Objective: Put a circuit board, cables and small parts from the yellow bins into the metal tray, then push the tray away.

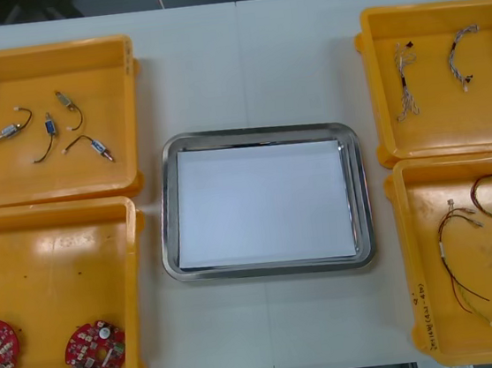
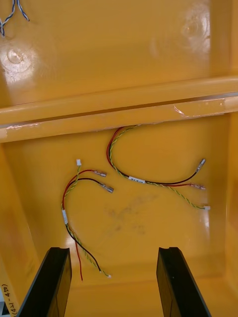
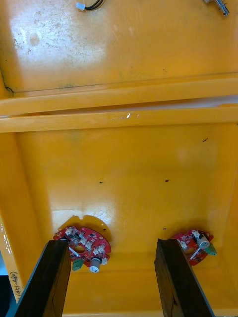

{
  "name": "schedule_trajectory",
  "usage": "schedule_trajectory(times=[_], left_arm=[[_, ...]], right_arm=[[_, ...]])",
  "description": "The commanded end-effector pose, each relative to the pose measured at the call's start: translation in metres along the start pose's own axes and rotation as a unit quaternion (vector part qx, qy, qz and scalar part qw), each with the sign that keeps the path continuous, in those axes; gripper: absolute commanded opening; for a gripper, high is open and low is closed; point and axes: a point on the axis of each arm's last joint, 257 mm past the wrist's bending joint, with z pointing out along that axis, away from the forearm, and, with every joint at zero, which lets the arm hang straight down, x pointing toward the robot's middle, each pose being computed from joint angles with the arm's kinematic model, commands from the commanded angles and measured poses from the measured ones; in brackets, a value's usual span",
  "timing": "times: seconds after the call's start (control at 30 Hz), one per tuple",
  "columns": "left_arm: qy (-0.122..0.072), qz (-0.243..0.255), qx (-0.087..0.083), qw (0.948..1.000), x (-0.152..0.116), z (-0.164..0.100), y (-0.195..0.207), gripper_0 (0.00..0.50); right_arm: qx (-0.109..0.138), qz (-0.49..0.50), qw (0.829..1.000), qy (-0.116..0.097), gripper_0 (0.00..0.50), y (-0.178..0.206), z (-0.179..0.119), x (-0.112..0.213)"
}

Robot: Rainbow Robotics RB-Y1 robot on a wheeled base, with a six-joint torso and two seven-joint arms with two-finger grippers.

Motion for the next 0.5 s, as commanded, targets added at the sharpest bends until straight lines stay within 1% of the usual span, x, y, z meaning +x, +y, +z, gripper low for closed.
schedule_trajectory(times=[0.03,0.1,0.13,0.17,0.27,0.33,0.5], left_arm=[[-0.01,0.035,-0.005,0.9993,0.0,-0.006,0.003,0.5],[-0.01,0.035,-0.005,0.9993,0.0,-0.006,0.003,0.5],[0.021,0.033,0.005,0.9992,0.02,0.011,-0.001,0.5],[0.027,0.032,0.008,0.9991,0.024,0.014,-0.002,0.5],[0.033,0.034,0.004,0.9989,0.028,0.014,0.001,0.5],[0.032,0.036,0.001,0.9988,0.027,0.013,0.002,0.5],[0.032,0.036,0.004,0.9988,0.027,0.012,0.001,0.5]], right_arm=[[-0.002,0.01,1.0,-0.004,0.5,-0.005,-0.003,0.001],[-0.002,0.01,1.0,-0.004,0.5,-0.005,-0.003,0.001],[-0.002,0.01,1.0,-0.004,0.5,-0.005,-0.003,0.001],[-0.002,0.01,1.0,-0.004,0.5,-0.005,-0.003,0.001],[-0.002,0.01,1.0,-0.004,0.5,-0.005,-0.003,0.001],[-0.002,0.01,1.0,-0.004,0.5,-0.005,-0.003,0.001],[-0.002,0.01,1.0,-0.004,0.5,-0.005,-0.003,0.001]])
